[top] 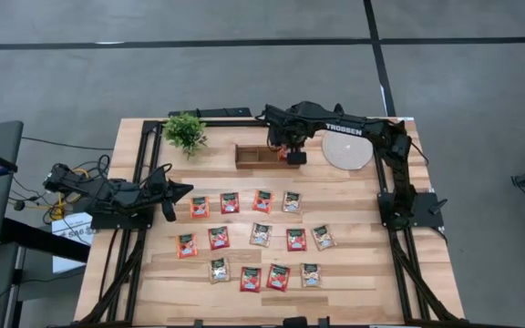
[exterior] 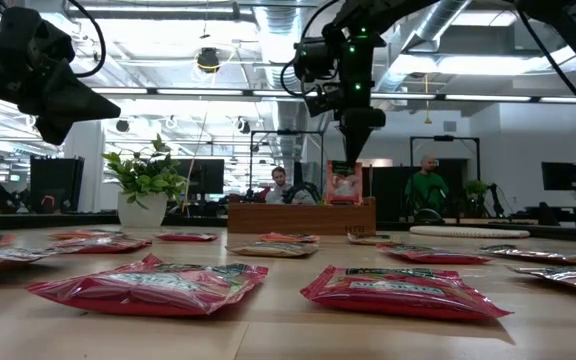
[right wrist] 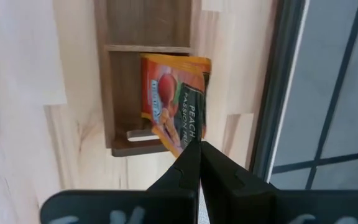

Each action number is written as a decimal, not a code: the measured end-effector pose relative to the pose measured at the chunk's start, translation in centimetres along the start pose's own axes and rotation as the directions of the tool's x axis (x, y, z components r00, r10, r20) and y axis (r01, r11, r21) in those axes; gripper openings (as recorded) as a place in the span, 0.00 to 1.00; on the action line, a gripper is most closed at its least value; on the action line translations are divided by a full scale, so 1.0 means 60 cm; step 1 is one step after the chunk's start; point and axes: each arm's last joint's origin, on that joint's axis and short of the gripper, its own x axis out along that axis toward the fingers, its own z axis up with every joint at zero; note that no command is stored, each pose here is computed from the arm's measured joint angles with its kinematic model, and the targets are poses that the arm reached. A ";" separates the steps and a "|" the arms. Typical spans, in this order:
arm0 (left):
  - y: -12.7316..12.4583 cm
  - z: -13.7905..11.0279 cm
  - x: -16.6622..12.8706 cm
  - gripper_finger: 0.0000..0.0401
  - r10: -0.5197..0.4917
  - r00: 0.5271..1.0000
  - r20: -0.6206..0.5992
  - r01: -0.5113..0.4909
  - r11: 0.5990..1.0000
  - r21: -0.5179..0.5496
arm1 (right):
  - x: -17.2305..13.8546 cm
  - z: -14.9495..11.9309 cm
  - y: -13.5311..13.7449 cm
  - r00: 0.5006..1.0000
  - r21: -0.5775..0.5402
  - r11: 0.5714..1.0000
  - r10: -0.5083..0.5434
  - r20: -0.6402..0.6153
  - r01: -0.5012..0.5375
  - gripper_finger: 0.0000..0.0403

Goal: Pick & Place Tea
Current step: Put the orange tea bag into the right section of the wooden organizer

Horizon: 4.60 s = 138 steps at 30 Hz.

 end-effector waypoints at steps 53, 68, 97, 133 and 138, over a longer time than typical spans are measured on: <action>0.000 0.000 0.000 0.00 0.000 1.000 0.000 0.000 1.000 -0.001 | 0.022 -0.022 -0.046 0.972 0.015 0.983 0.177 0.157 -0.182 0.12; 0.000 0.000 0.000 0.00 0.000 1.000 0.000 0.000 1.000 -0.002 | 0.060 -0.033 -0.035 0.973 0.033 0.978 0.200 0.119 -0.205 0.24; 0.000 0.000 0.000 0.00 0.000 1.000 0.000 0.000 1.000 -0.001 | 0.065 -0.046 -0.059 0.988 0.085 0.988 0.122 0.094 -0.130 0.23; 0.000 0.000 0.000 0.00 0.000 1.000 0.000 0.000 1.000 -0.001 | 0.085 -0.049 -0.059 0.974 0.120 0.976 0.160 0.158 -0.180 0.09; 0.000 0.000 0.000 0.00 0.000 1.000 0.000 0.000 1.000 0.000 | 0.086 -0.049 -0.058 0.974 0.120 0.976 0.161 0.157 -0.181 0.01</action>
